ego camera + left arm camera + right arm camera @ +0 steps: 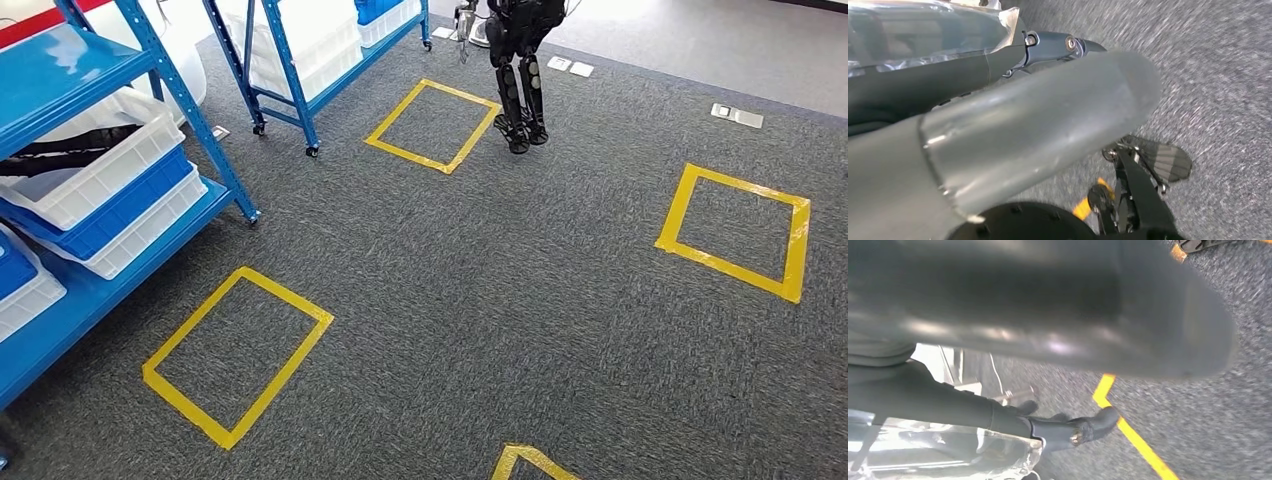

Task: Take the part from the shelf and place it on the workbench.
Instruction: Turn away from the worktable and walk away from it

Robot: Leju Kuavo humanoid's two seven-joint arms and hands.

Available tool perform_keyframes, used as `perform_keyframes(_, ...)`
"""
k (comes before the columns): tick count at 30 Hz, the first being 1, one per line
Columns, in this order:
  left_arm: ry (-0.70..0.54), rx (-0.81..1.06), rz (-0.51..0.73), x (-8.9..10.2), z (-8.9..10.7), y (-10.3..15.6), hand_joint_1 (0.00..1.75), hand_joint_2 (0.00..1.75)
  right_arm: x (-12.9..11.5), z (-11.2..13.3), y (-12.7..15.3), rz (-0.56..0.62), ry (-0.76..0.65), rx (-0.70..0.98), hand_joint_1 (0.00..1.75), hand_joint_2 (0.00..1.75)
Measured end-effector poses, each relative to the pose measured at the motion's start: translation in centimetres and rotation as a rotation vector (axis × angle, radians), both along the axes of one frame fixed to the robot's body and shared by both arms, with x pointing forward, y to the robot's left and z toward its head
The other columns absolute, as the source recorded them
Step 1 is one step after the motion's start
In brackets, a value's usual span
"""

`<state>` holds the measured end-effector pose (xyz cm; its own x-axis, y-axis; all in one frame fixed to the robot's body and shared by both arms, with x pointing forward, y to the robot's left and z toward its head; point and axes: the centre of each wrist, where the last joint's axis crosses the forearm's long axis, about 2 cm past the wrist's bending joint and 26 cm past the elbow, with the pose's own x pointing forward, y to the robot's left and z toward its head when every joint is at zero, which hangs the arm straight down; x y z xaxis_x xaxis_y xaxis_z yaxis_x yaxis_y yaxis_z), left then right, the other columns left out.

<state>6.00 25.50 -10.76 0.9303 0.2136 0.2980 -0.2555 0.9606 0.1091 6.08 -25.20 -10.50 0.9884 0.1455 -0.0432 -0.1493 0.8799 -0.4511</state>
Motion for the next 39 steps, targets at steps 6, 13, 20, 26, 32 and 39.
perform_keyframes(6,-0.013,0.001,0.012,-0.12,-0.02,-0.03,0.0,0.0,-0.07,-0.03,-0.27,0.015,-0.002,-0.004,0.0,0.0)
perform_keyframes(13,-0.027,-0.006,-0.01,0.12,0.01,-0.04,0.0,0.0,-0.01,0.0,-0.09,-0.003,-0.01,-0.004,0.0,0.0)
perform_keyframes(20,-0.028,-0.007,-0.017,0.15,0.02,-0.11,0.0,0.0,-0.43,-0.07,-0.28,-0.008,-0.004,-0.012,0.0,0.0)
perform_keyframes(26,-0.024,-0.008,-0.017,-0.03,0.0,-0.14,0.0,0.0,-0.22,-0.05,-0.43,-0.008,-0.008,-0.015,0.0,0.0)
perform_keyframes(32,-0.022,-0.006,-0.017,-0.14,-0.03,-0.03,0.0,0.0,-0.36,-0.06,-0.26,-0.008,-0.005,-0.012,0.0,0.0)
perform_keyframes(39,-0.029,-0.009,-0.022,0.0,-0.01,-0.01,0.0,0.0,-0.34,-0.05,-0.14,-0.012,-0.005,-0.009,0.0,0.0)
